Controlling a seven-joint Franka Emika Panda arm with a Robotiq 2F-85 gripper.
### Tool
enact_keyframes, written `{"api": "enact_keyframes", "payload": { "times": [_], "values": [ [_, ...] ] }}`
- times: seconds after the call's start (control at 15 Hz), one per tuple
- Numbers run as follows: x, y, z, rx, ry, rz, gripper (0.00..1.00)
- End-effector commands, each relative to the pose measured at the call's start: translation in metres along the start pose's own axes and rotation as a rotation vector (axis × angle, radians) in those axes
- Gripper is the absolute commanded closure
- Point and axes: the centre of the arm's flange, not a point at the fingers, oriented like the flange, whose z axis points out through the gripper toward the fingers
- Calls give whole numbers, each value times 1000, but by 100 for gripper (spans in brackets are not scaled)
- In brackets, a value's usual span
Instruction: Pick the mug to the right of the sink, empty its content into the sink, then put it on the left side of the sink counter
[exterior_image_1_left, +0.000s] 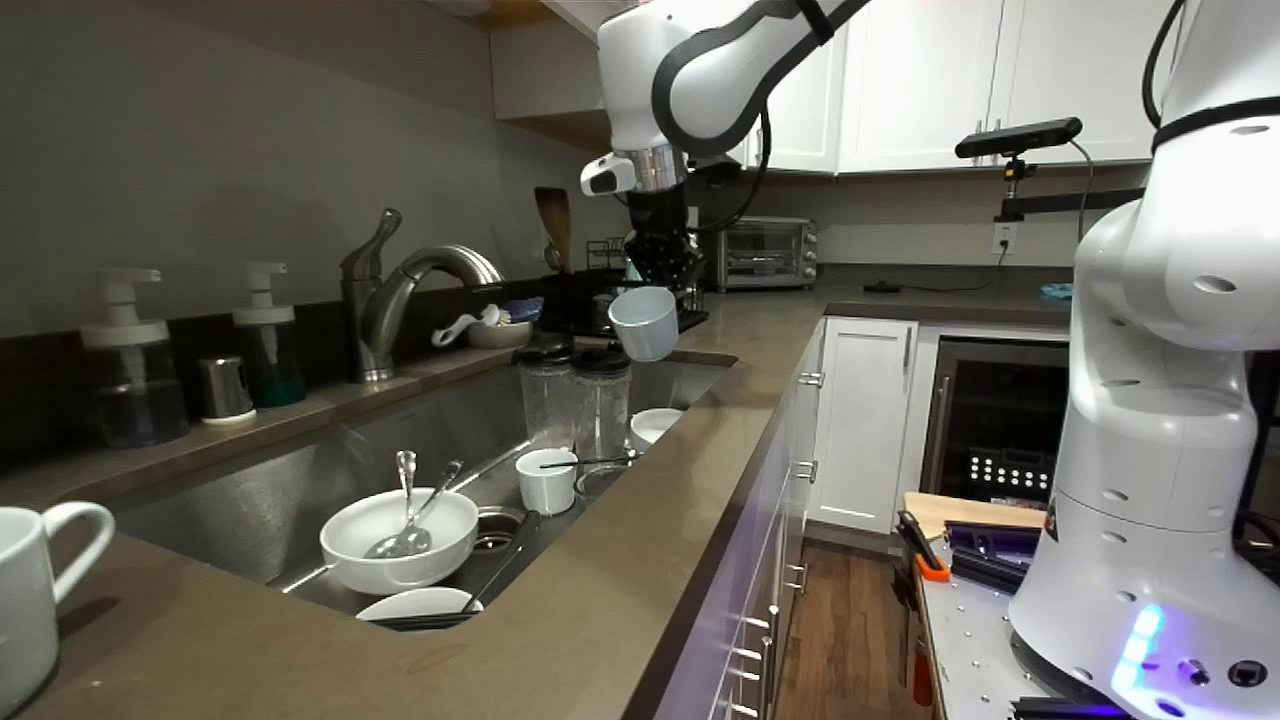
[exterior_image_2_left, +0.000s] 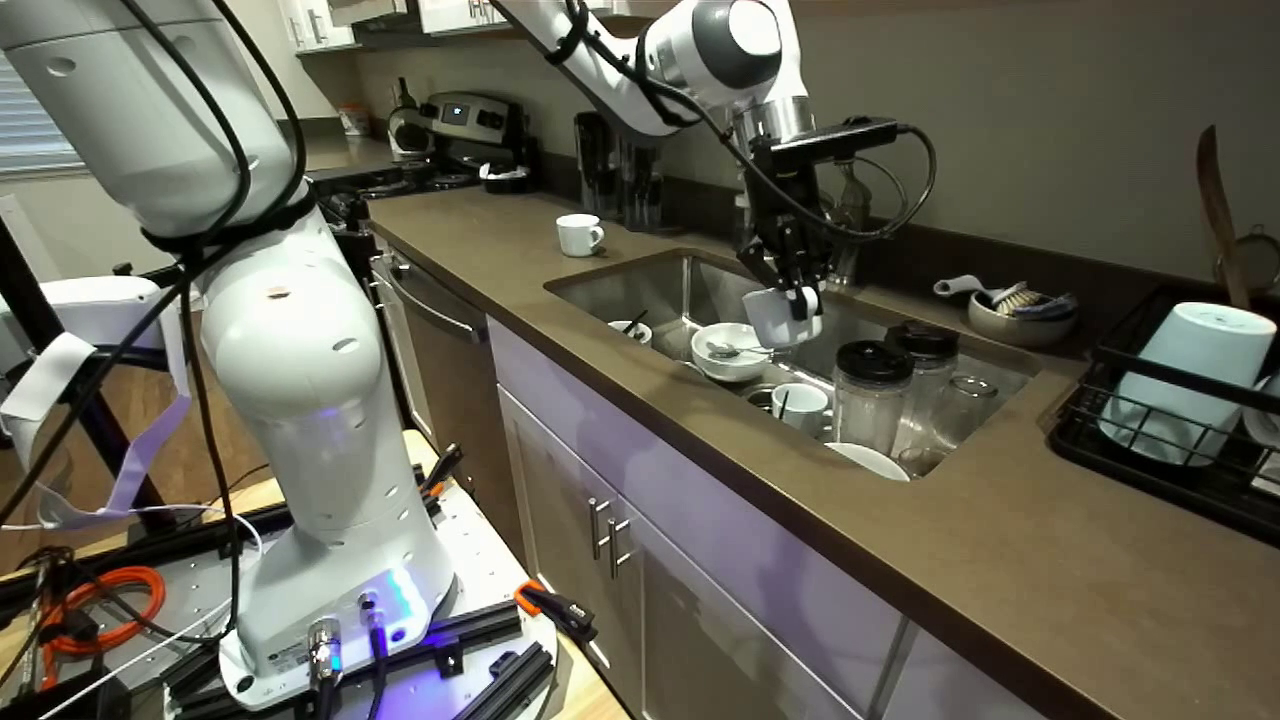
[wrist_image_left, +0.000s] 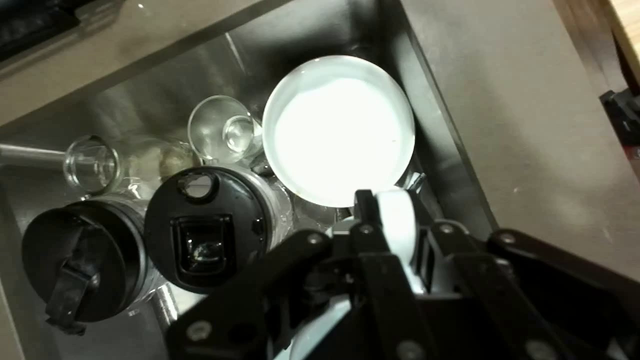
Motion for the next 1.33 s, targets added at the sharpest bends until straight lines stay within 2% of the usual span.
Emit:
{"api": "enact_keyframes", "payload": {
  "times": [0.0,0.33,0.67,0.87,0.93,1.0,1.27],
  "values": [
    [7,1,-14,-145,-50,-22,96],
    [25,4,-16,-312,-136,0,96],
    [41,0,-6,-407,-251,100,96],
    [49,0,0,-423,-293,176,96],
    [42,1,2,-395,-251,127,96],
    [45,0,5,-391,-256,130,84],
    [46,0,10,-382,-258,127,84]
  ]
}}
